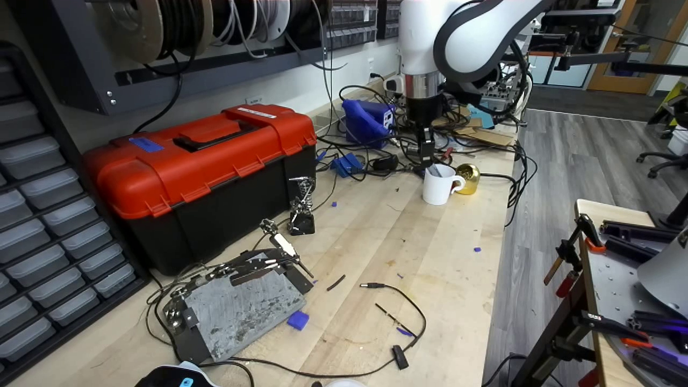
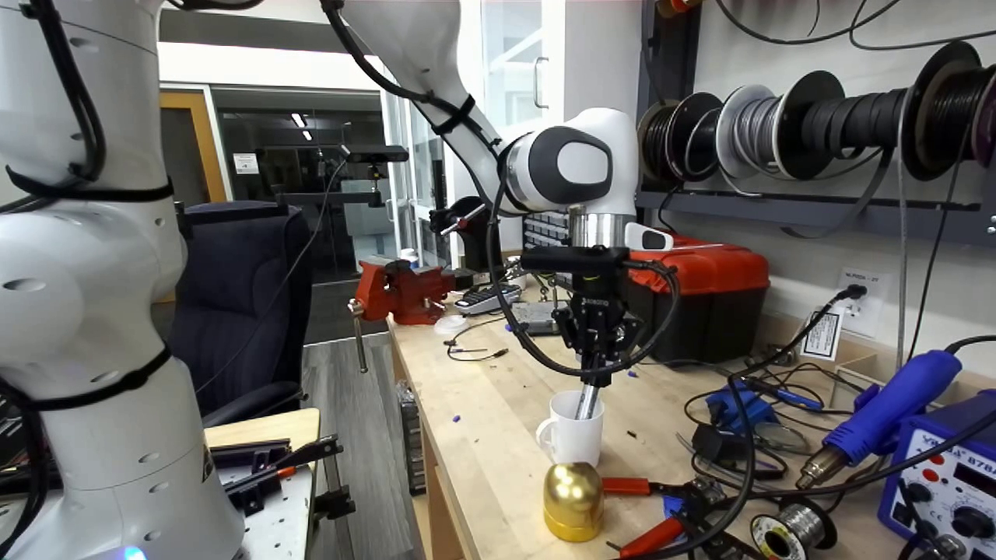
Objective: Move the marker out of the white cup and place it on the table
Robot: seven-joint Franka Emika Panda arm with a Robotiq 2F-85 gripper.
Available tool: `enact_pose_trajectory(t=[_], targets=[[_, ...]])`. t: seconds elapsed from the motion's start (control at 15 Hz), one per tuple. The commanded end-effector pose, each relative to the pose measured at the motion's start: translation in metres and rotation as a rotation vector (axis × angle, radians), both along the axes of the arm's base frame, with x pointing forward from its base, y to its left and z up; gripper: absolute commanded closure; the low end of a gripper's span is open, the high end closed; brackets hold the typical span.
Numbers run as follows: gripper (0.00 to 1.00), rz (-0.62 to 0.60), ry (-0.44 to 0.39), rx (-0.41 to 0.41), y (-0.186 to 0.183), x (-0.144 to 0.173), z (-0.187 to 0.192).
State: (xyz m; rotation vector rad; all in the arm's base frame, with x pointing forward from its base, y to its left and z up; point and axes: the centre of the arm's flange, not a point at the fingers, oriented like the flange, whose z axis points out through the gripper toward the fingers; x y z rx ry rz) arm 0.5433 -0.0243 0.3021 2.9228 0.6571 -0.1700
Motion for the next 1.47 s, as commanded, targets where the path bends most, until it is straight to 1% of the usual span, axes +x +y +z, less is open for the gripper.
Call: enact_pose_trajectory(t=[0.0,0.13,0.4,0.6,0.73,0.87,1.07,1.2,1.4], targets=[[0.96,-0.017,-0.023,-0.036,-0.005,-0.015,0.029],[0.96,-0.012,-0.042,-0.042,-0.004,-0.016,0.044],[0.96,-0.003,-0.076,-0.083,-0.004,-0.021,0.079],[0.96,0.005,-0.072,-0.091,-0.002,-0.021,0.106],[0.96,0.03,-0.056,-0.089,0.006,-0.015,0.124],[0.96,0.083,-0.029,-0.073,0.02,-0.005,0.141],[0.96,0.156,0.015,-0.076,0.051,0.012,0.163],[0.96,0.193,0.036,-0.077,0.069,0.018,0.172],[0.96,0.237,0.062,-0.052,0.085,0.024,0.175]])
